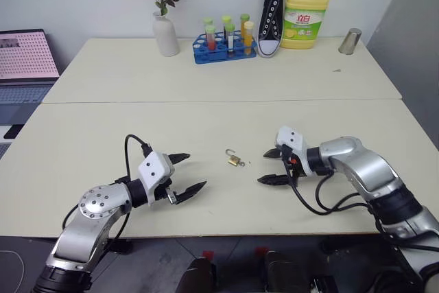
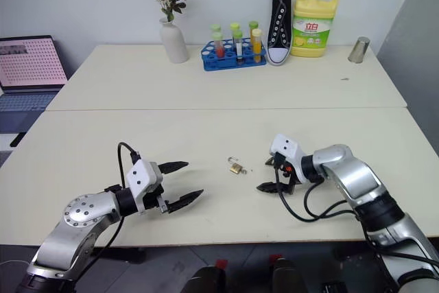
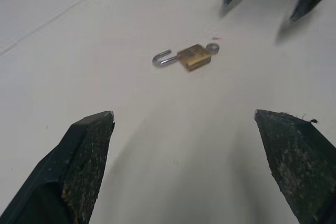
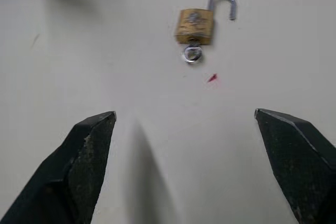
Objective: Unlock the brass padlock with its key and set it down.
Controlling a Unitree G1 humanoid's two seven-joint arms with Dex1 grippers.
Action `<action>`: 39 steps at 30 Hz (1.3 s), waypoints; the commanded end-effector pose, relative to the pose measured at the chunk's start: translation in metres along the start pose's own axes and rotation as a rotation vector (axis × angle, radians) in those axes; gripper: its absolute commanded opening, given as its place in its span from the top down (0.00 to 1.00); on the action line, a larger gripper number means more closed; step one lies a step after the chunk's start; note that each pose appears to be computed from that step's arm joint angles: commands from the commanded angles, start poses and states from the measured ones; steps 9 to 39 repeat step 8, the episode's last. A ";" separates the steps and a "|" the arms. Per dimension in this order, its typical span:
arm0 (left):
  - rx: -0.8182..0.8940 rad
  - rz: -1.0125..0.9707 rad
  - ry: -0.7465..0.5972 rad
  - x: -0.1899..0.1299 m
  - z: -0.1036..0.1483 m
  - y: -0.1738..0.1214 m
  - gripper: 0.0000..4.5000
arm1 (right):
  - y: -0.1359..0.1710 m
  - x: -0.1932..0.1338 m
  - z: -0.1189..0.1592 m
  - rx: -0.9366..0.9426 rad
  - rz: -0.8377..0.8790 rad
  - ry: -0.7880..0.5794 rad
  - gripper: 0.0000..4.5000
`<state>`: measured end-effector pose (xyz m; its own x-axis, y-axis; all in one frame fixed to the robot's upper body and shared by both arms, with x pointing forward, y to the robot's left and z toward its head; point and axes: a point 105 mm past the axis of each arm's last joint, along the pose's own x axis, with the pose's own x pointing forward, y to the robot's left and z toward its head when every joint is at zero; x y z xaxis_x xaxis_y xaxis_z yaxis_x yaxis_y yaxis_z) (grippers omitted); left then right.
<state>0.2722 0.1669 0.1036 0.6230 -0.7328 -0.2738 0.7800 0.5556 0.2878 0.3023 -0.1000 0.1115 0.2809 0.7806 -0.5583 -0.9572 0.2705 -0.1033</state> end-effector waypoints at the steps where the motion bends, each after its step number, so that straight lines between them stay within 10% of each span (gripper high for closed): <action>1: 0.031 -0.046 0.015 -0.016 0.006 -0.003 0.00 | 0.010 -0.028 0.019 -0.195 -0.122 -0.068 0.02; 39: 0.038 -0.074 0.044 -0.022 0.006 0.006 0.00 | 0.020 -0.044 0.024 -0.122 -0.193 -0.141 0.02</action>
